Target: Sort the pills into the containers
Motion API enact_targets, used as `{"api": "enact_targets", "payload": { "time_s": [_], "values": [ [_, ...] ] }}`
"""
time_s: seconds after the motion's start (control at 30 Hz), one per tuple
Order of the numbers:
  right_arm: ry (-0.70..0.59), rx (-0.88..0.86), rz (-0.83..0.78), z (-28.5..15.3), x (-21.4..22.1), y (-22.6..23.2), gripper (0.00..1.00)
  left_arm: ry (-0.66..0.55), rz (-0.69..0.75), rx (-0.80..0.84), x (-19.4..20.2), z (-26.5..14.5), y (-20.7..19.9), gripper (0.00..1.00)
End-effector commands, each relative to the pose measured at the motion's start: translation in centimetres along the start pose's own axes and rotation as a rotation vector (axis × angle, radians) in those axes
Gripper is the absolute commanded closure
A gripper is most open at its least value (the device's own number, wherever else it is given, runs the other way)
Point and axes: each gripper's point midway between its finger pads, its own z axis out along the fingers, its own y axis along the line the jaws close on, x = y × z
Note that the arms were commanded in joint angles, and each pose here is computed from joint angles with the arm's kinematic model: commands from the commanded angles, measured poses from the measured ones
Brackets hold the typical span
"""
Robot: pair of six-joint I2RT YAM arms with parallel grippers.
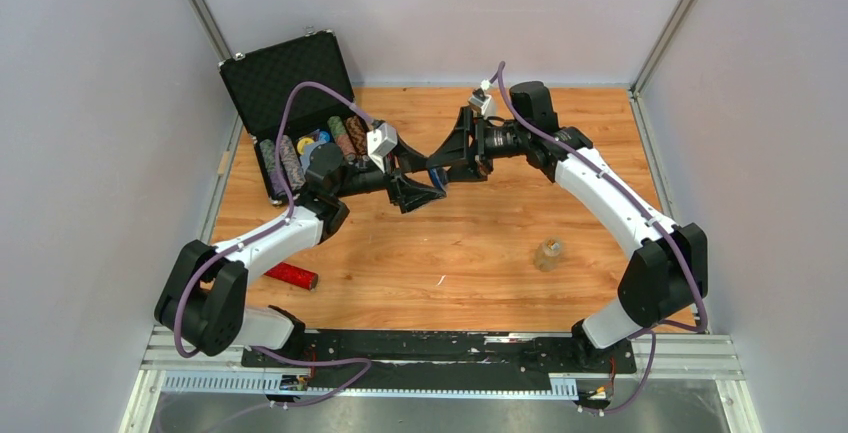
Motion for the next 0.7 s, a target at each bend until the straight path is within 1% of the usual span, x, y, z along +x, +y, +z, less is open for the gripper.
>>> {"api": "enact_targets", "payload": {
  "time_s": [0.0,0.07,0.17,0.2,0.33,0.43,0.47,0.5,0.53,0.57,0.6,0.63,0.67],
  "values": [
    [0.008,-0.051,-0.076,-0.8,0.4,2.2,0.49,-0.034,0.086,0.062,-2.0,0.3,-1.3,0.26],
    [0.009,-0.044,-0.072,-0.7,0.4,2.0,0.49,-0.029,0.079,0.064,-2.0,0.2,-1.3,0.35],
    [0.008,-0.037,-0.067,-0.7,0.4,1.8,0.49,-0.032,0.075,0.057,-2.0,0.3,-1.2,0.42],
    [0.007,-0.036,-0.066,-0.7,0.4,1.8,0.49,-0.033,0.073,0.053,-2.1,0.3,-1.1,0.46],
    [0.016,-0.046,-0.073,-0.7,0.4,2.0,0.49,-0.035,0.068,0.055,-2.2,0.3,-1.2,0.52],
    [0.032,-0.049,-0.090,-0.8,0.5,2.0,0.50,-0.033,0.074,0.076,-2.3,0.2,-1.6,0.52],
    [0.040,-0.051,-0.096,-0.8,0.7,2.0,0.50,-0.030,0.073,0.081,-2.4,0.2,-1.8,0.48],
    [0.047,-0.045,-0.098,-0.8,0.7,1.8,0.50,-0.031,0.076,0.082,-2.6,0.2,-1.8,0.42],
    [0.056,-0.042,-0.096,-0.7,0.9,1.7,0.50,-0.026,0.070,0.076,-2.6,0.2,-1.8,0.30],
    [0.060,-0.038,-0.094,-0.7,0.9,1.5,0.50,-0.027,0.077,0.072,-2.7,0.2,-1.8,0.25],
    [0.062,-0.032,-0.090,-0.7,0.9,1.4,0.50,-0.025,0.076,0.064,-2.8,0.2,-1.7,0.18],
    [0.067,-0.031,-0.088,-0.6,1.0,1.2,0.50,-0.028,0.085,0.060,-2.9,0.1,-1.6,0.16],
    [0.070,-0.031,-0.086,-0.5,1.0,1.2,0.50,-0.028,0.086,0.053,-3.0,0.1,-1.5,0.11]
  ]
}}
